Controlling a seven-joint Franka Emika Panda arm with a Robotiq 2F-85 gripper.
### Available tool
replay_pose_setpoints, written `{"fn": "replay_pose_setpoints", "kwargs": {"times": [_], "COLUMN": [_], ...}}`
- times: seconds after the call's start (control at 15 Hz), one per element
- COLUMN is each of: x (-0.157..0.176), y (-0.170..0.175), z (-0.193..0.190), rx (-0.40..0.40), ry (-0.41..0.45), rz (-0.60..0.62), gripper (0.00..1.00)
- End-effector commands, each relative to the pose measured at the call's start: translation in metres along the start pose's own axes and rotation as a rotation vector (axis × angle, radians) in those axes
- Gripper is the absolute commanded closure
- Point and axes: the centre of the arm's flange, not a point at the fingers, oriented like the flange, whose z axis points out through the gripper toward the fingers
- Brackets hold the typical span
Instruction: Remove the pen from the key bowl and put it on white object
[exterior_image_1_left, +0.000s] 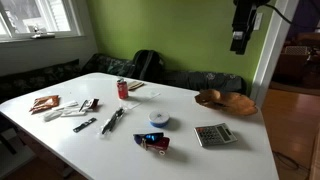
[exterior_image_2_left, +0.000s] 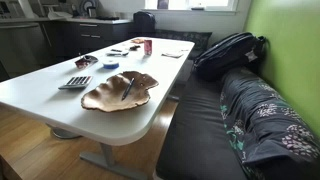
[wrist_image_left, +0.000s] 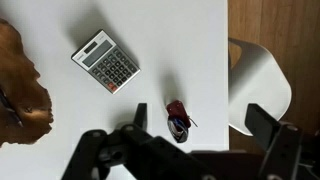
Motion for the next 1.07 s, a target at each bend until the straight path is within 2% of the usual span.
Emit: {"fn": "replay_pose_setpoints", "kwargs": {"times": [0.0, 0.4, 0.53, 0.93, 1.0], "x": [0.0, 0.003, 0.004, 0.011, 0.015], "y": [0.0, 0.004, 0.02, 0.145, 0.166], "z": [0.0, 0.003, 0.01, 0.038, 0.045], "rx": [0.0, -0.003, -0.046, -0.405, -0.388], "ry": [0.0, 0.007, -0.008, -0.108, -0.13], "rz": [0.0, 0.02, 0.029, 0.06, 0.044], "gripper": [0.0, 0.0, 0.0, 0.0, 0.0]}}
